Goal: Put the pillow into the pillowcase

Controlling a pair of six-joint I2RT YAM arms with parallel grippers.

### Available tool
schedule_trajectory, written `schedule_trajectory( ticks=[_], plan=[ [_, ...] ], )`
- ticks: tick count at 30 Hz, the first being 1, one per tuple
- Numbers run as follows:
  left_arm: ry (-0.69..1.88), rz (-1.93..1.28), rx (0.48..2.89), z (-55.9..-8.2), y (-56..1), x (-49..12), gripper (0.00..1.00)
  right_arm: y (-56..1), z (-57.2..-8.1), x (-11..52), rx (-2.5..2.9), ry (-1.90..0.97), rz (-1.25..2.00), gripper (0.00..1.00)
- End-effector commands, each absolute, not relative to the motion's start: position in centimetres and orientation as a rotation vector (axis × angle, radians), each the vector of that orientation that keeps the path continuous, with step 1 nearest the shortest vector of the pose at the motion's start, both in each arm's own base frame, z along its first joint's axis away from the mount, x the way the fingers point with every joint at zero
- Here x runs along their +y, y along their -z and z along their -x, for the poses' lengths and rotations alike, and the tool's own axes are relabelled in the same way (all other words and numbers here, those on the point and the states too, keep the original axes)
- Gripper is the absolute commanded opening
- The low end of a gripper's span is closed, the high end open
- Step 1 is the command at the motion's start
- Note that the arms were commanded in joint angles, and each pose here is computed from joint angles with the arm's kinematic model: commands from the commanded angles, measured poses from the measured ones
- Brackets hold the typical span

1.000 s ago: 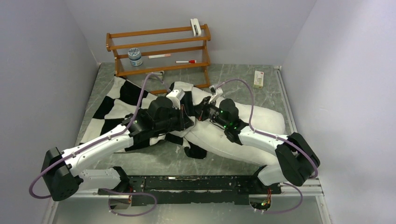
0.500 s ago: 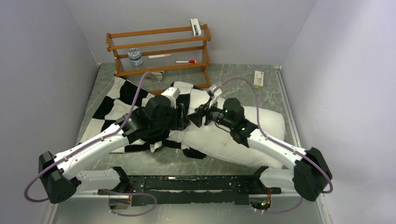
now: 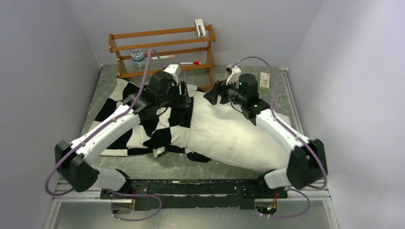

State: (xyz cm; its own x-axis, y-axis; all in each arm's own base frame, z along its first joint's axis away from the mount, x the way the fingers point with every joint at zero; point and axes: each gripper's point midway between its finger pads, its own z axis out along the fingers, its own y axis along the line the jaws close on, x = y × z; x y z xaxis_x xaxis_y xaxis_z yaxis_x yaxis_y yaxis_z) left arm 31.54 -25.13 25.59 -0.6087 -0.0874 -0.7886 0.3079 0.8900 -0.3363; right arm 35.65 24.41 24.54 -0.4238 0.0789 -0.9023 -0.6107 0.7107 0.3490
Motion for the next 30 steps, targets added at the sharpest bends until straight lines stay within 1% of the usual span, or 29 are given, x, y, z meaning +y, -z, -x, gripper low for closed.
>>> schedule_trajectory(
  ticks=[1,5,7,8,10,14,15,16,19,23,26,30],
  plan=[
    [0.506,-0.207,2.121,-34.8,-25.4,-26.3,0.68,-20.0,-37.2,24.7,1.98,-0.871,0.468,0.78],
    [0.482,-0.228,2.165,-36.6,-24.2,-27.8,0.67,-16.2,-37.8,25.7,2.034,-0.934,0.544,0.78],
    [0.472,-0.232,2.185,-37.1,-23.7,-28.2,0.67,-14.3,-36.9,26.7,2.067,-1.015,0.588,0.74],
    [0.466,-0.226,2.19,-37.2,-23.6,-28.1,0.67,-13.2,-36.1,27.1,2.089,-1.04,0.602,0.7],
    [0.428,-0.186,2.2,-37.5,-23.0,-27.5,0.66,-12.2,-34.5,27.6,2.096,-1.043,0.616,0.56],
    [0.341,-0.159,2.243,-38.0,-21.5,-26.3,0.63,-11.9,-31.6,28.0,2.033,-1.044,0.564,0.14],
    [0.321,-0.158,2.252,-38.1,-21.2,-26.1,0.62,-12.0,-31.3,27.9,2.014,-1.043,0.543,0.05],
    [0.304,-0.159,2.255,-38.2,-21.0,-26.0,0.6,-12.1,-30.8,27.9,1.995,-1.043,0.53,0.0],
    [0.302,-0.175,2.242,-38.5,-20.7,-26.1,0.57,-12.8,-29.6,28.4,1.936,-1.029,0.532,0.0],
    [0.365,-0.206,2.221,-38.7,-20.8,-27.3,0.56,-13.0,-28.8,29.3,1.933,-1.018,0.536,0.0],
    [0.366,-0.207,2.222,-39.1,-20.2,-27.7,0.55,-13.3,-28.3,29.8,1.924,-1.021,0.54,0.0],
    [0.358,-0.225,2.253,-39.2,-18.9,-27.9,0.45,-13.8,-28.1,30.2,1.917,-1.012,0.545,0.0]
  ],
)
